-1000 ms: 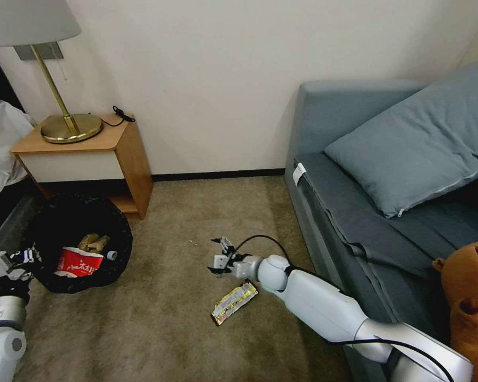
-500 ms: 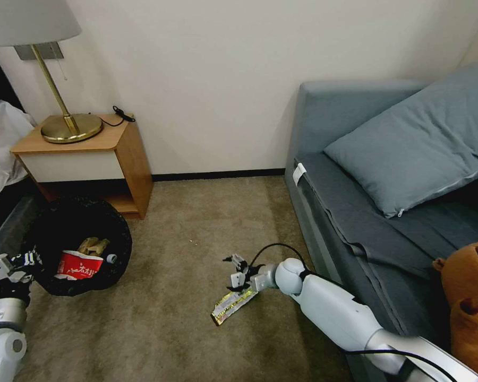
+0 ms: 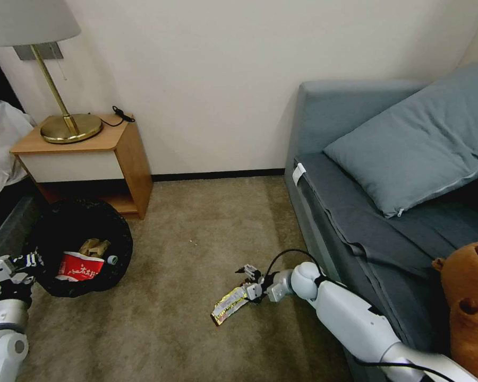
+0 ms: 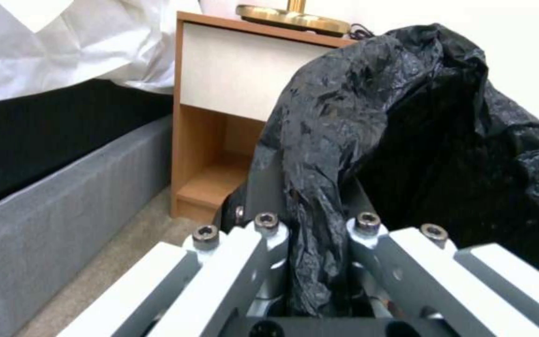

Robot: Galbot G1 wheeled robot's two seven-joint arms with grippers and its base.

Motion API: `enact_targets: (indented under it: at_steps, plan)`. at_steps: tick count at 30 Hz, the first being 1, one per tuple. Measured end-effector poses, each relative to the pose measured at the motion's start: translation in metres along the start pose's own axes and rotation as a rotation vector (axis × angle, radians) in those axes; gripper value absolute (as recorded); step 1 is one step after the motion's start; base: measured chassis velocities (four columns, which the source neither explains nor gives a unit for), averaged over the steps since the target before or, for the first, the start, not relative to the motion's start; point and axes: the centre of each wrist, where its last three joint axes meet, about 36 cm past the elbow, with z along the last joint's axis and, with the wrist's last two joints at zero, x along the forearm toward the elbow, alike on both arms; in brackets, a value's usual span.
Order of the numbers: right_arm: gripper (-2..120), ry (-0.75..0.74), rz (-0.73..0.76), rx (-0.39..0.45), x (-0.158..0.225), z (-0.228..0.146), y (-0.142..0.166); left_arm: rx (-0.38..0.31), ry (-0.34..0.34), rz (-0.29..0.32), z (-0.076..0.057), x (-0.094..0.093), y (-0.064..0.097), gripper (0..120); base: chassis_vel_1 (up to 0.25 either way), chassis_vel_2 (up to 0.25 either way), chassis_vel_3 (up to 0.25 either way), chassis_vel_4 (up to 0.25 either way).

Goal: Pick up the trash bin, then pick up the garbage on the floor and place it into the trash bin.

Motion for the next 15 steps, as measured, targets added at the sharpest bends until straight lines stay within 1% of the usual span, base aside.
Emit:
enact_targets:
  at_steps: [6, 11, 15]
  plan:
    - [100, 0.002, -0.005, 0.018, -0.007, 0.006, 0.011, -0.003, -0.002, 0.004, 0.002, 0.006, 0.000, 5, 0.000, 0.000, 0.000, 0.000]
    - [100, 0.004, -0.006, 0.006, -0.008, 0.009, 0.022, -0.010, 0.001, -0.002, 0.007, 0.011, 0.004, 5, 0.000, 0.000, 0.000, 0.000]
    - [100, 0.003, 0.005, -0.004, -0.013, 0.009, 0.035, -0.011, 0.002, -0.001, 0.009, 0.013, 0.002, 5, 0.000, 0.000, 0.000, 0.000]
